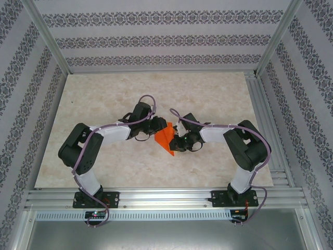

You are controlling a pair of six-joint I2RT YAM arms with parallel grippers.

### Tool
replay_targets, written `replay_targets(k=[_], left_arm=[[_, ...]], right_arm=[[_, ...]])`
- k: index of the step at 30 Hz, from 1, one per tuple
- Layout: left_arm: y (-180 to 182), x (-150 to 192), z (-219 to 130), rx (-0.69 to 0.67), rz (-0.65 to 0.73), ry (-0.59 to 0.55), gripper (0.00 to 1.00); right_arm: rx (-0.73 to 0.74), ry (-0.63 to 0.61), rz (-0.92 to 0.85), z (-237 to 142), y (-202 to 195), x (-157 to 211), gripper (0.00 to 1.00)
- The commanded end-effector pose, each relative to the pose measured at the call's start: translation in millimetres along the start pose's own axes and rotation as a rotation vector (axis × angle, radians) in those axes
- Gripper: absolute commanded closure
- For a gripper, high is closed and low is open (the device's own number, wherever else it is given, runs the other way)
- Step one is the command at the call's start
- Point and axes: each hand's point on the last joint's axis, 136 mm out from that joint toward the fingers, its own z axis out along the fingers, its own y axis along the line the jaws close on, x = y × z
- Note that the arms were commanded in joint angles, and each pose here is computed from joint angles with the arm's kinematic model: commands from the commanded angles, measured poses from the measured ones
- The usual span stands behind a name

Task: Fold a paper plane with a square sheet of paper (fold left side to right side)
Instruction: Fourth fold the wing at the center of the table.

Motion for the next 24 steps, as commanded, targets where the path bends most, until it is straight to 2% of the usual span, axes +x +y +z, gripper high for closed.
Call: replay_targets(k=[1,8,14,24], left_arm=[[-12.7,5.5,-2.2,0.028,0.037,0.03,0.74],[-15.8,19.6,23.6,0.04,0.031,0.074,0.74],[-3.0,22.2,42.4,0.015,0.008,0.088,0.74],[27.7,24.1,45.0,-0.105,0.012,0.086,0.74]], right_arm=[[0.104,0.046,0.05,8.3,-29.9,14.9,0.87],[0.107,0.046,0.053,8.5,-30.3,14.0,0.88],[0.113,0.043,0.05,7.1,-29.5,12.7,0.88],[0.13,0.05,0.047,6.5,-31.5,13.2,0.88]])
